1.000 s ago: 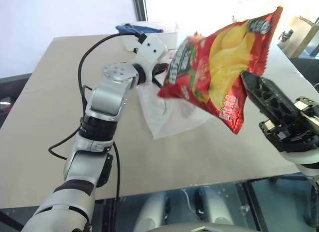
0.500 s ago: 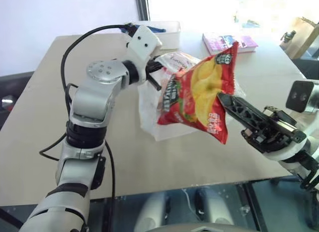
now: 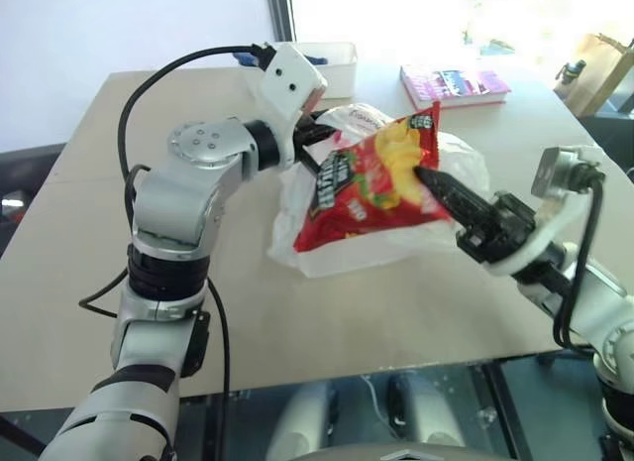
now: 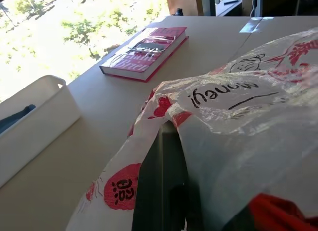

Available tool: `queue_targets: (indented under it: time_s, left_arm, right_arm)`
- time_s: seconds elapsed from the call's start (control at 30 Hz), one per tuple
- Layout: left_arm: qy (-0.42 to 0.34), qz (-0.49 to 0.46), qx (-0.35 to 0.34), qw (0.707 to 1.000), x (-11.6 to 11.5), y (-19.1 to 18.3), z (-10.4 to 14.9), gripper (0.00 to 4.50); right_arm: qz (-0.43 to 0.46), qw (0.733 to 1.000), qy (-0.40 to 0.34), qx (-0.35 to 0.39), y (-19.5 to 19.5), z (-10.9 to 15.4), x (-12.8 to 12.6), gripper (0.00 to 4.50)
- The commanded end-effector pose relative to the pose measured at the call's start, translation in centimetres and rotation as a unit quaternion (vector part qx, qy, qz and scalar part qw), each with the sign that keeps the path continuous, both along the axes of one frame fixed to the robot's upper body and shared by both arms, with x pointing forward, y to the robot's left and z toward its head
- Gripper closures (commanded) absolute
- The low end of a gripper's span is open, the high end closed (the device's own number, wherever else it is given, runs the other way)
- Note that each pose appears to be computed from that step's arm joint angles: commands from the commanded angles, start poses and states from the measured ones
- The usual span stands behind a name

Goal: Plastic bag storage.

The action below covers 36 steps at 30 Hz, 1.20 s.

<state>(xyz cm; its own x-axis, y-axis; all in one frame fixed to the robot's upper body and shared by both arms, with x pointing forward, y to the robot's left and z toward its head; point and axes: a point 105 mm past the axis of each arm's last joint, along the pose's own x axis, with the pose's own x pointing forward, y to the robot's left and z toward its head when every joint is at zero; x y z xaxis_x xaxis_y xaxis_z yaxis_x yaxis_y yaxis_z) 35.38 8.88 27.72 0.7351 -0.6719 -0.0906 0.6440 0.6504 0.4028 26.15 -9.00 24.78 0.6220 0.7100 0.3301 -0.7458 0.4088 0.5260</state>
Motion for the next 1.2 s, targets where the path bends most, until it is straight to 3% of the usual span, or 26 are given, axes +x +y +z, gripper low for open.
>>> queue_targets:
  time_s: [0.03, 0.23, 0.4, 0.5, 0.6, 0.67, 0.77, 0.87, 0.97, 1.0, 1.03, 1.1, 1.2]
  left_arm:
    - [-0.019, -0.010, -0.021, 1.000, -0.8, -0.3, 1.3, 4.50]
    - [-0.003, 0.005, -0.048, 0.999, -0.4, 0.2, 2.0, 4.50]
    - [0.002, 0.002, -0.060, 0.998, -0.5, -0.1, 2.0, 4.50]
    - [0.002, -0.006, -0.064, 0.998, -0.9, -0.5, 2.0, 4.50]
    - [0.000, -0.014, -0.068, 0.998, -1.2, -0.6, 2.1, 4.50]
    - [-0.001, -0.014, -0.065, 0.998, -1.2, -0.6, 1.9, 4.50]
    - [-0.001, -0.010, -0.052, 0.999, -1.2, -0.6, 1.2, 4.50]
    - [0.000, 0.000, -0.041, 0.999, -0.9, -0.3, 0.5, 4.50]
    - [0.000, 0.011, -0.039, 0.999, -0.5, 0.0, 0.1, 4.50]
    - [-0.001, 0.017, -0.037, 0.999, -0.2, 0.2, -0.1, 4.50]
    - [-0.001, 0.025, -0.035, 0.999, 0.1, 0.5, -0.3, 4.50]
    - [-0.004, 0.030, -0.035, 0.999, 0.5, 0.8, -0.5, 4.50]
    - [-0.002, 0.010, -0.053, 0.999, 0.5, 0.5, -0.5, 4.50]
  right_arm:
    - [-0.038, 0.999, -0.018, -0.030, 0.0, -0.1, 1.9, 4.47]
    - [-0.029, 0.993, -0.044, -0.110, 1.4, -1.7, 3.8, 4.47]
    - [-0.015, 0.969, -0.077, -0.236, 3.2, -4.6, 4.9, 4.47]
    - [-0.020, 0.962, -0.085, -0.258, 4.4, -4.9, 6.3, 4.47]
    - [-0.056, 0.957, -0.067, -0.277, 4.9, -5.2, 8.8, 4.47]
    - [-0.135, 0.938, -0.040, -0.318, 3.4, -6.1, 12.1, 4.47]
    - [-0.180, 0.932, -0.013, -0.314, 1.8, -5.9, 14.5, 4.47]
    - [-0.178, 0.929, -0.030, -0.325, 1.1, -5.1, 14.7, 3.67]
    - [-0.175, 0.919, -0.066, -0.348, 0.4, -4.1, 13.4, 2.26]
    - [-0.159, 0.921, -0.079, -0.347, 0.4, -3.6, 12.3, 1.97]
    - [-0.147, 0.915, -0.111, -0.359, 0.1, -2.9, 10.8, 1.35]
    - [-0.108, 0.910, -0.154, -0.369, 0.2, -1.7, 7.7, 1.35]
    - [-0.101, 0.892, -0.193, -0.395, -0.4, -0.6, 5.4, 1.35]
